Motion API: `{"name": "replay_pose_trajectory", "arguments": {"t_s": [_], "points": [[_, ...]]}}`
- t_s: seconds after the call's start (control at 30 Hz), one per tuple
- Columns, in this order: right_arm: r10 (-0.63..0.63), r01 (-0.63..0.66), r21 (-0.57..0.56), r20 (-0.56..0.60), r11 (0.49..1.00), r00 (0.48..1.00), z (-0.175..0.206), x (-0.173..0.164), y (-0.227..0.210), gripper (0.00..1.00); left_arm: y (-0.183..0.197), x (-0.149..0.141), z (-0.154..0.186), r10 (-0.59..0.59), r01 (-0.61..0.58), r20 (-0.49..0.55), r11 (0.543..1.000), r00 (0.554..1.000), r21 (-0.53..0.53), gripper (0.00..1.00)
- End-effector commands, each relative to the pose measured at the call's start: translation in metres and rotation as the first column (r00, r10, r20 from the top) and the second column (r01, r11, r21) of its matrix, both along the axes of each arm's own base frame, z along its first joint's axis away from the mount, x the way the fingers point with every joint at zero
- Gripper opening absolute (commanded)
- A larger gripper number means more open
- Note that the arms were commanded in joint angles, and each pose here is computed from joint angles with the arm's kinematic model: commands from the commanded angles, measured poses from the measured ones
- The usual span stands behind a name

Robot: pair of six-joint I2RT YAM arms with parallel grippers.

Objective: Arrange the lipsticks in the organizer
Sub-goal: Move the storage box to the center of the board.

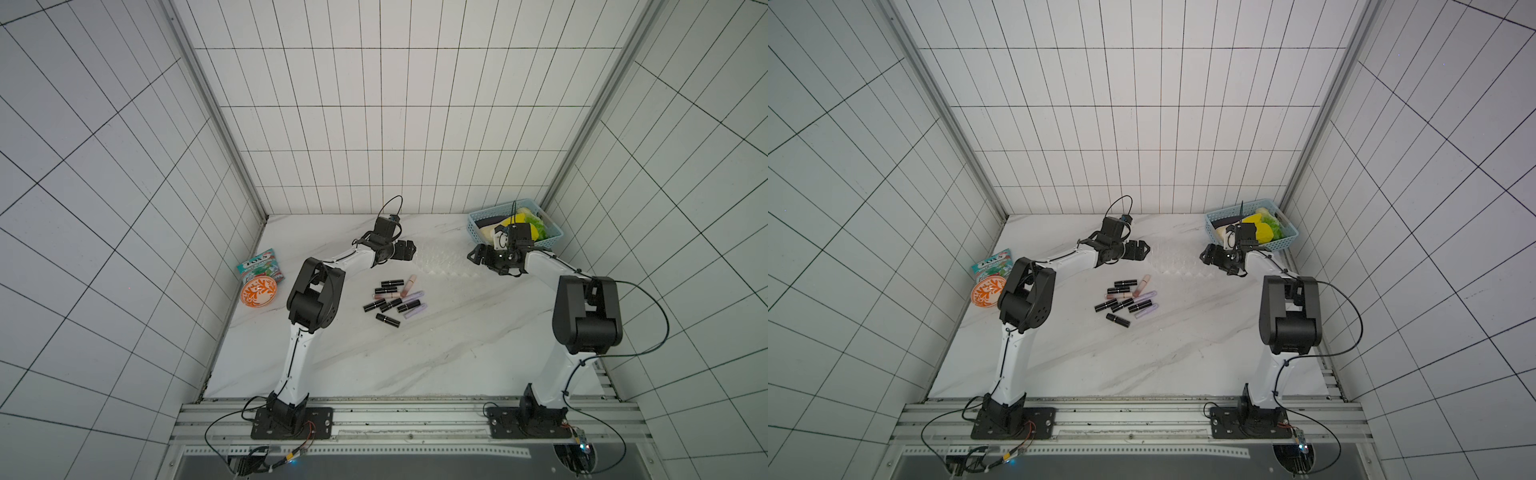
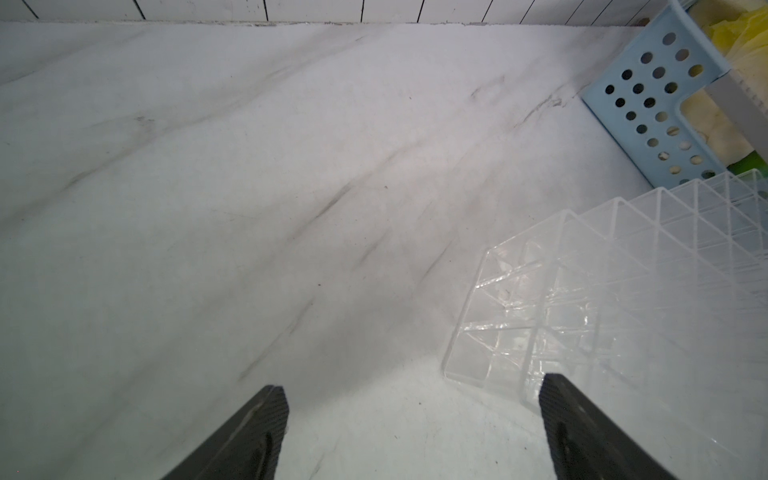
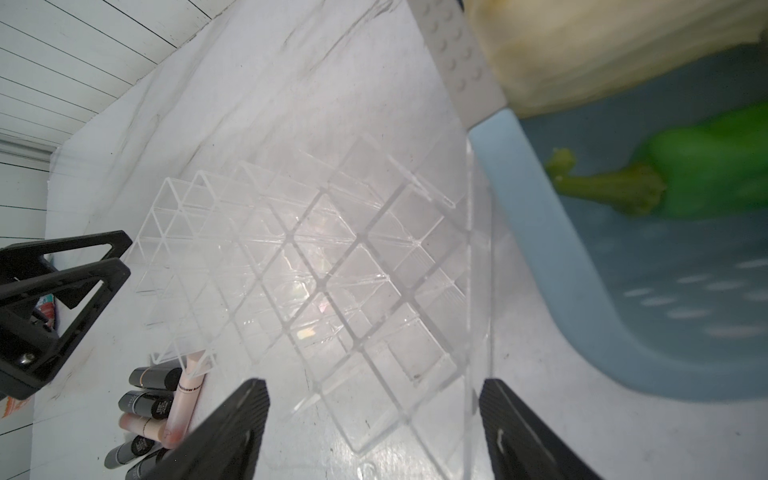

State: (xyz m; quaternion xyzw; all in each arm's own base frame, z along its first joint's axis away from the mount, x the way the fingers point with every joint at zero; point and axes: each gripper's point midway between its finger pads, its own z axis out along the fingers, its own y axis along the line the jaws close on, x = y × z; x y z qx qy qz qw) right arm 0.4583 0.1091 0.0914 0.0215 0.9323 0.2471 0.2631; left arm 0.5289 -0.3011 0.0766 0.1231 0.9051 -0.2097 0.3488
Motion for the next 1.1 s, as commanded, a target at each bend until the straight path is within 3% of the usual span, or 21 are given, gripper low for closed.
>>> {"name": "replay_pose_trajectory", "arguments": {"t_s": [0.0,0.3,0.6,0.73,1.07], "points": [[0.015,-0.014,-0.011,0.035,1.0,0.999,0.011,0.011,0.005,0.83,-0.002,0.004,-0.007,-0.006,0.006,0.006,0.998,1.0,0.068,0.93],[0.021,-0.021,-0.011,0.038,1.0,0.999,0.012,0.012,0.006,0.83,0.004,0.006,-0.032,0.003,0.002,-0.034,0.99,0.999,0.142,0.92],[0.068,-0.07,0.038,0.042,0.997,0.997,0.016,0.013,0.028,0.82,0.048,-0.003,-0.046,0.105,-0.091,-0.036,0.955,0.994,0.282,0.92],[0.105,-0.107,0.06,0.047,0.992,0.993,0.019,0.011,0.045,0.82,0.076,-0.005,-0.054,0.163,-0.132,-0.11,0.96,0.981,0.246,0.92],[0.148,-0.154,0.148,0.048,0.977,0.988,0.017,0.016,0.075,0.81,0.119,-0.022,-0.047,0.238,-0.208,-0.114,0.952,0.965,0.227,0.92]]}}
